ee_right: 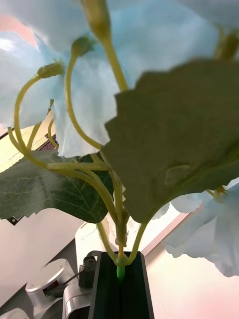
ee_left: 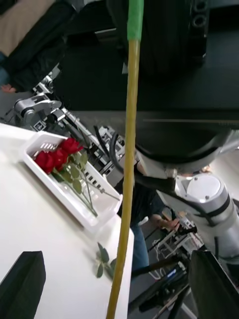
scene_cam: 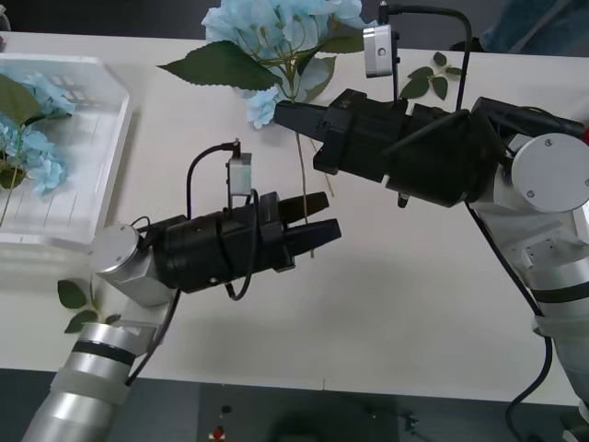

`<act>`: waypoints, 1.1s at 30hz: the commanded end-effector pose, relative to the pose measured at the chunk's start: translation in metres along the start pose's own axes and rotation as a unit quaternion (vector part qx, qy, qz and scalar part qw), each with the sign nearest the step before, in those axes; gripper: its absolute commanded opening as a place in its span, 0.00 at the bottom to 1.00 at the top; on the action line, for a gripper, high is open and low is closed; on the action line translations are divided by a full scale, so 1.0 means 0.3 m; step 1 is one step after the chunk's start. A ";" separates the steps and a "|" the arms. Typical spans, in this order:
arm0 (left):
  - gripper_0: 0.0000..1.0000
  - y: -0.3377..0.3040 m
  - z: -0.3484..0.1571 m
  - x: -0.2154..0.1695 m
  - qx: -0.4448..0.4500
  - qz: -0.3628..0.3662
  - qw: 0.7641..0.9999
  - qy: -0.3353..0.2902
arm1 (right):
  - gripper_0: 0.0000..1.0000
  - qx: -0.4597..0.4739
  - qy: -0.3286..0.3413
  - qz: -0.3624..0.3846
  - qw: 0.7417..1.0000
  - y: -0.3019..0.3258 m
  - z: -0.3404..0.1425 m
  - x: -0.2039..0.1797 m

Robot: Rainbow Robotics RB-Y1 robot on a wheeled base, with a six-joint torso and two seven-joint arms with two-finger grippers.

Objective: Put the red flowers into the right box and the blue flowers into the left box

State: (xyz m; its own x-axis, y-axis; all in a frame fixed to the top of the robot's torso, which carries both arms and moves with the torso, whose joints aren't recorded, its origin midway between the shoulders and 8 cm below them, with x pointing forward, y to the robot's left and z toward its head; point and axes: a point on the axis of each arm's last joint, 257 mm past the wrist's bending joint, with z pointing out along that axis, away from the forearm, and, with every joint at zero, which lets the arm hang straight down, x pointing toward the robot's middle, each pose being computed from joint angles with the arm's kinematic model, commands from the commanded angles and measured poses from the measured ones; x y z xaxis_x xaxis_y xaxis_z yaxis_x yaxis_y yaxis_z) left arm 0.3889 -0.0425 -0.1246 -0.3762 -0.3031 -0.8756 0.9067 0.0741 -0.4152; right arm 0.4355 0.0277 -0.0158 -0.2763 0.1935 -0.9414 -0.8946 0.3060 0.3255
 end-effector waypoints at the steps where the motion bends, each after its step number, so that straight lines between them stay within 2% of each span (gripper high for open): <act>1: 0.69 -0.021 0.066 -0.059 0.007 0.019 1.000 -0.023 | 0.00 -0.019 -0.023 -0.024 0.999 0.066 0.020 -0.077; 2: 0.53 -0.019 0.077 -0.062 0.005 0.018 0.999 -0.026 | 0.00 -0.019 -0.023 -0.023 0.999 0.066 0.020 -0.077; 3: 0.46 -0.019 0.082 -0.060 0.004 0.017 0.999 -0.027 | 0.00 -0.019 -0.024 -0.023 0.999 0.065 0.020 -0.078; 4: 0.34 -0.017 0.089 -0.059 0.002 0.016 0.999 -0.028 | 0.00 -0.019 -0.024 -0.024 0.999 0.065 0.020 -0.078; 5: 0.16 -0.014 0.098 -0.055 -0.001 0.014 1.000 -0.028 | 0.00 -0.019 -0.024 -0.023 0.999 0.065 0.020 -0.078; 6: 0.03 -0.009 0.101 -0.055 -0.005 0.013 0.999 -0.029 | 0.00 -0.019 -0.024 -0.022 0.999 0.065 0.020 -0.078; 7: 0.00 -0.007 0.109 -0.054 -0.006 0.013 0.999 -0.029 | 0.00 -0.019 -0.024 -0.023 0.999 0.065 0.020 -0.078; 20: 0.00 0.031 0.097 -0.058 -0.028 0.013 0.999 -0.032 | 0.00 -0.018 -0.024 -0.022 0.999 0.062 0.018 -0.078; 26: 0.00 0.078 0.018 -0.076 -0.046 0.025 0.998 -0.020 | 0.00 -0.016 -0.021 -0.021 0.999 0.058 0.015 -0.074; 27: 0.00 0.086 -0.002 -0.082 -0.049 0.028 0.998 -0.017 | 0.03 -0.016 -0.020 -0.022 0.999 0.057 0.013 -0.075; 28: 0.00 0.095 -0.032 -0.092 -0.052 0.029 0.998 -0.015 | 0.10 -0.015 -0.020 -0.021 0.999 0.056 0.013 -0.075; 29: 0.00 0.102 -0.059 -0.103 -0.054 0.031 0.998 -0.013 | 0.36 -0.015 -0.019 -0.019 1.000 0.054 0.011 -0.073; 30: 0.00 0.105 -0.076 -0.107 -0.055 0.031 0.998 -0.012 | 0.51 -0.014 -0.019 -0.018 1.000 0.050 0.010 -0.073; 31: 0.00 0.110 -0.114 -0.124 -0.056 0.032 0.998 -0.011 | 0.90 -0.012 -0.019 -0.017 1.000 0.048 0.007 -0.075; 32: 0.00 0.112 -0.127 -0.134 -0.057 0.032 0.998 -0.012 | 1.00 -0.010 -0.019 -0.017 1.000 0.042 0.005 -0.075; 33: 0.00 0.113 -0.148 -0.146 -0.057 0.033 0.998 -0.012 | 1.00 -0.009 -0.018 -0.017 1.000 0.041 0.003 -0.076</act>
State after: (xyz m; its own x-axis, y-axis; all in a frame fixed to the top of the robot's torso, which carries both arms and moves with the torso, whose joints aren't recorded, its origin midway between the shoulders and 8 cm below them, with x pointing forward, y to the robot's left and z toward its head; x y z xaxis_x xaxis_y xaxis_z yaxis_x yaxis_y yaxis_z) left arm 0.4243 -0.0021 -0.1266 -0.3616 -0.3322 -0.8711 0.8774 0.1947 -0.4385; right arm 0.4360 0.0273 -0.0157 -0.2760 0.1946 -0.9412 -0.8941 0.3075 0.3258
